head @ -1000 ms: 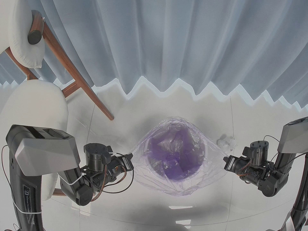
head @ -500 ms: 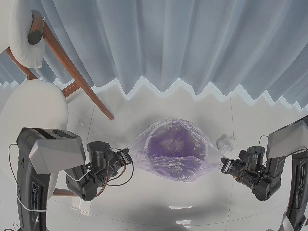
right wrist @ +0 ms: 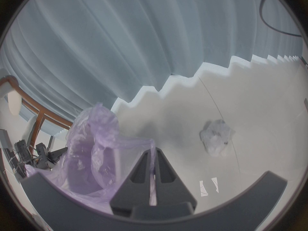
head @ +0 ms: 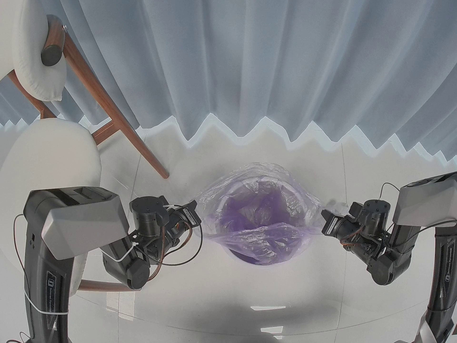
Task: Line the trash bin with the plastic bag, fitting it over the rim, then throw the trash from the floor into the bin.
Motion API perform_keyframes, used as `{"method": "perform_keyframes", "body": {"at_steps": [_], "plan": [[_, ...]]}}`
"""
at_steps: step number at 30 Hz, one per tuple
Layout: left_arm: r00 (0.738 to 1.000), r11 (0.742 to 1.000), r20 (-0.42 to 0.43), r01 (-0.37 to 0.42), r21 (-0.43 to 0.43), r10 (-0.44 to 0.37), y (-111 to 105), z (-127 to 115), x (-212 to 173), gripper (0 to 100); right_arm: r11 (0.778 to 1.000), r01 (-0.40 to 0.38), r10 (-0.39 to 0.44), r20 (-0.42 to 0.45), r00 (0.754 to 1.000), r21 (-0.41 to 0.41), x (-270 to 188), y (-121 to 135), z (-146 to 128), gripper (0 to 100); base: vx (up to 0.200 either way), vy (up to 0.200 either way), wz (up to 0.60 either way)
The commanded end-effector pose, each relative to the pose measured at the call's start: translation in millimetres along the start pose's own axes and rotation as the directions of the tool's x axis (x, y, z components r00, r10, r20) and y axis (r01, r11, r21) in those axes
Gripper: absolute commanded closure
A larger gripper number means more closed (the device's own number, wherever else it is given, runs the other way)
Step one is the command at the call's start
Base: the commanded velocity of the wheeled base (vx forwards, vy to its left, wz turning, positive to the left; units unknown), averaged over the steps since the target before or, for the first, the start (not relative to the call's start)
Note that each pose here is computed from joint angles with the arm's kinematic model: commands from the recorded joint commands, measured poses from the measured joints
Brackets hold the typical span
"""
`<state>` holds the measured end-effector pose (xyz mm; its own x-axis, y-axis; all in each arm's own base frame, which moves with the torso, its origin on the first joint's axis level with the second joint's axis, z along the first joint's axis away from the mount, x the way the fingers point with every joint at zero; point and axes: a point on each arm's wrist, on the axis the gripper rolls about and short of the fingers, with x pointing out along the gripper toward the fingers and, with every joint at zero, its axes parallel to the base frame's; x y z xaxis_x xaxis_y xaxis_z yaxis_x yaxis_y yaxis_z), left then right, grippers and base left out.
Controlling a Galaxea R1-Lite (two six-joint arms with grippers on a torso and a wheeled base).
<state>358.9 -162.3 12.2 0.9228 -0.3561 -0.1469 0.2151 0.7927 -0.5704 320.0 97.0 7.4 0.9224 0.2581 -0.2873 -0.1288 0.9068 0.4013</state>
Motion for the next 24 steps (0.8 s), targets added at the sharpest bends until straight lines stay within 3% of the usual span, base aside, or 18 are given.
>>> {"method": "perform_keyframes", "body": {"at_steps": [1, 11, 15, 24], "plan": [[0.999, 1.0, 0.034, 0.022, -0.003, -0.022, -8.4, 11.9, 9.4, 100, 1.0, -0.015, 0.015, 0.076, 0.997, 0.004, 11.0, 3.6, 23.2, 100, 0.0, 0.0, 0.0], [1.0, 1.0, -0.01, -0.025, 0.0, 0.025, 1.4, 3.8, 21.2, 100, 0.998, 0.067, -0.068, 0.064, 0.996, 0.021, 38.0, -20.4, 22.7, 100, 0.0, 0.0, 0.0], [0.995, 0.997, -0.071, -0.071, 0.005, 0.071, 6.0, -1.5, 19.7, 100, 0.99, 0.14, -0.14, 0.02, 0.99, 0.03, 42.4, -41.0, 11.5, 100, 0.0, 0.0, 0.0], [0.981, 0.993, -0.156, -0.112, 0.02, 0.114, 6.9, -10.3, 18.5, 100, 0.989, 0.145, -0.145, -0.043, 0.989, 0.009, 38.0, -41.4, -5.0, 100, 0.0, 0.0, 0.0]]}}
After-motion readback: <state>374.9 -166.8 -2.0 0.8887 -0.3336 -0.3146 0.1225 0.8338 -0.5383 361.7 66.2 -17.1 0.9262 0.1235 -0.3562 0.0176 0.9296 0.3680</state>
